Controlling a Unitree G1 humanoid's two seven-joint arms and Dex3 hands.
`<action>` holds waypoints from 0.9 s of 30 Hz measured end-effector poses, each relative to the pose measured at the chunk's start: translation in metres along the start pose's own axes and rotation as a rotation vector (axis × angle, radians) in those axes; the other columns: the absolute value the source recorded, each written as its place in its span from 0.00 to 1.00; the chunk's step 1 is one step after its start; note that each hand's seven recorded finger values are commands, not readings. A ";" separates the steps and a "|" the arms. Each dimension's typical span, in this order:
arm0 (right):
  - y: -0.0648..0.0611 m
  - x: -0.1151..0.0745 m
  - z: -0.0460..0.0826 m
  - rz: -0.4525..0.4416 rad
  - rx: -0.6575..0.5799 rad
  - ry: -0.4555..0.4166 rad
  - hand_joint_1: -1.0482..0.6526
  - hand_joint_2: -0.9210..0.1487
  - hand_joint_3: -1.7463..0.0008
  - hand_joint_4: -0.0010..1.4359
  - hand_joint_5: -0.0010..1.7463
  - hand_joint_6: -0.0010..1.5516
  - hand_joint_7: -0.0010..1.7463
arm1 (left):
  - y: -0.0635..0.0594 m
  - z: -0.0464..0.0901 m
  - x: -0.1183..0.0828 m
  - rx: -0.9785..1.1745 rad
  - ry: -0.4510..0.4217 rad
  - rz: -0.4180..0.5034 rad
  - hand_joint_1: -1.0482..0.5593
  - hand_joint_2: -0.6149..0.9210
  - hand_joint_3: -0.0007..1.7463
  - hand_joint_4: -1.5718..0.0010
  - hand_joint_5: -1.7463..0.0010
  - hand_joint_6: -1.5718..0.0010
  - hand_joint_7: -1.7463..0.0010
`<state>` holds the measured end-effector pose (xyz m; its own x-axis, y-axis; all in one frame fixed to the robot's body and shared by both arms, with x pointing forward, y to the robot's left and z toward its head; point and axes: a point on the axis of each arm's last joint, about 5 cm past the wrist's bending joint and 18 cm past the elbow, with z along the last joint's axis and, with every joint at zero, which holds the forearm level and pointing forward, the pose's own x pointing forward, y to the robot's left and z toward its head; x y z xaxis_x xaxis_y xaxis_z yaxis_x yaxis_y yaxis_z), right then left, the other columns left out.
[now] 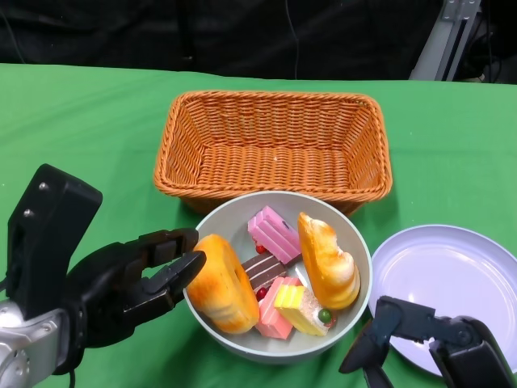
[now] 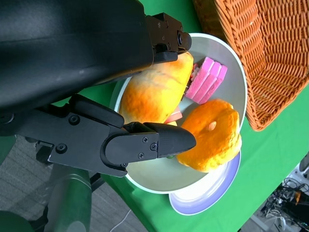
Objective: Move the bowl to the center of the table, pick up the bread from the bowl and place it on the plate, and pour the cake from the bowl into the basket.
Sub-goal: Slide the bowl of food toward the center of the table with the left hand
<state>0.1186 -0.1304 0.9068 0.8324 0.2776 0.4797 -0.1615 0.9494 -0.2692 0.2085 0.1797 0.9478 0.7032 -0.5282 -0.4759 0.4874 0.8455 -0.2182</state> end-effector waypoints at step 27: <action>-0.011 0.039 0.033 0.092 -0.387 0.135 0.28 0.00 0.99 0.01 0.66 0.05 0.39 | -0.018 -0.028 -0.014 0.155 -0.264 0.319 0.30 1.00 0.27 0.88 0.85 0.85 0.97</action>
<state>0.1353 -0.1250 0.9559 0.8898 0.3127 0.3324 -0.0489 0.7895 -0.6118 0.1750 0.1742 0.9343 0.9293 -0.2620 -0.2602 0.2826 0.9582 0.0444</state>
